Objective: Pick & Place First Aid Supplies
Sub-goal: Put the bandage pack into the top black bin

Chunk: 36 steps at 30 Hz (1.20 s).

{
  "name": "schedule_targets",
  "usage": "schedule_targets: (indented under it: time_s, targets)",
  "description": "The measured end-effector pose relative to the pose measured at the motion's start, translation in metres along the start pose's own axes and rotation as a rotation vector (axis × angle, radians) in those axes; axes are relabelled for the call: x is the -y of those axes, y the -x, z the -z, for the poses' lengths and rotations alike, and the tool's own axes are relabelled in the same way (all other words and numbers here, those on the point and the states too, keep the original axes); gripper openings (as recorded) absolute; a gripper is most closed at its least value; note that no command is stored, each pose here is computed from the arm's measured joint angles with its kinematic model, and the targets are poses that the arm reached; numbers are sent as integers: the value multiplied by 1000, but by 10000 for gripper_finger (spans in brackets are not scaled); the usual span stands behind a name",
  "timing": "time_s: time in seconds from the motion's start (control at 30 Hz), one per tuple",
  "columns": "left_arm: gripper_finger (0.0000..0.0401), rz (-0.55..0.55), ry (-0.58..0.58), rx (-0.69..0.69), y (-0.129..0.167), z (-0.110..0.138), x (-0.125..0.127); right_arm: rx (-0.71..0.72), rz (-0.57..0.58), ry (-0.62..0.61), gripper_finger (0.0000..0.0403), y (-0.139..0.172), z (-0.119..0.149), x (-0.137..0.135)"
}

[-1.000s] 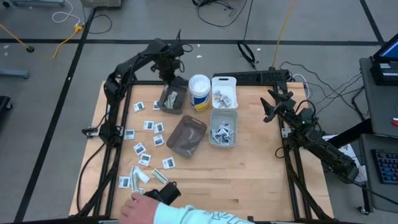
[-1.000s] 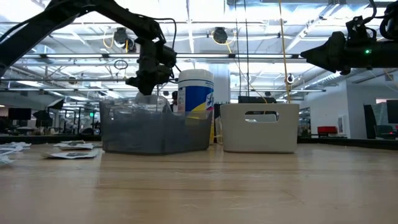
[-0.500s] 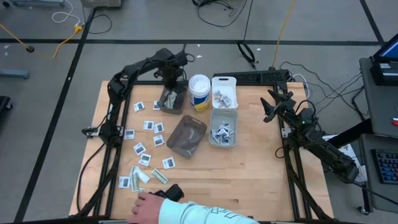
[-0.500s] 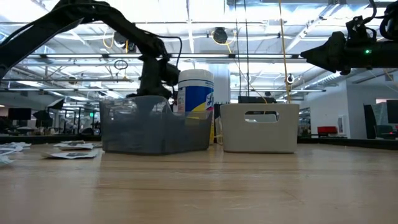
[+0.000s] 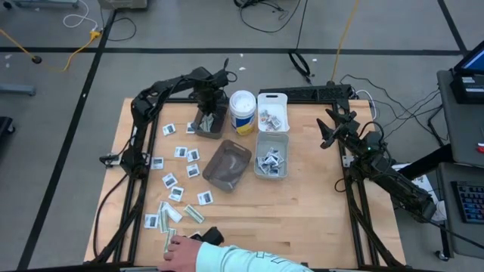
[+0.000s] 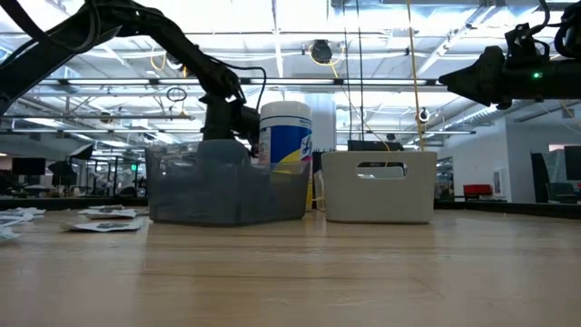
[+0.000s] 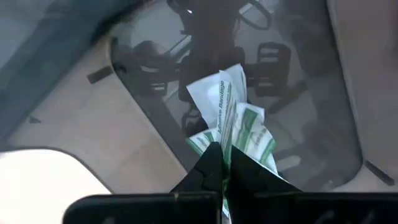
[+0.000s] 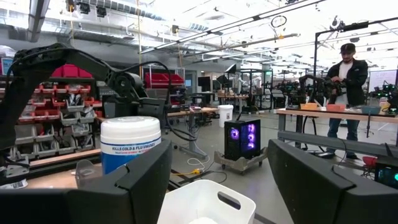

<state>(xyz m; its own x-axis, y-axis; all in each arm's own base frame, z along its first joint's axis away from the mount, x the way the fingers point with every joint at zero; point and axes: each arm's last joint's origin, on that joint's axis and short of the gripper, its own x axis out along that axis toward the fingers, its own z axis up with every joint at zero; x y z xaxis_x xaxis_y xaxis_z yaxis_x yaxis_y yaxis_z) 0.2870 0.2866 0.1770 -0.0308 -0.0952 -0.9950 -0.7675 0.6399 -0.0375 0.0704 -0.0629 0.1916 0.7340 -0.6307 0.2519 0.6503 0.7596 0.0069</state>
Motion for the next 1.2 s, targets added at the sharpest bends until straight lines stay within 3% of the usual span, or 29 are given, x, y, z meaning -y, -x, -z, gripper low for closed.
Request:
schedule_targets:
  time_s: [0.2, 0.7, 0.87, 1.2]
  targets:
    - [40, 7, 4, -1, 0, 0, 0, 0, 0, 0, 263, 0, 0, 0]
    - [209, 12, 30, 18, 12, 5, -1, 0, 0, 0, 263, 0, 0, 0]
    - [228, 48, 41, 59, 32, 13, 0, 0, 0, 0, 263, 0, 0, 0]
    - [230, 84, 87, 101, 67, 34, 1, 0, 0, 0, 263, 0, 0, 0]
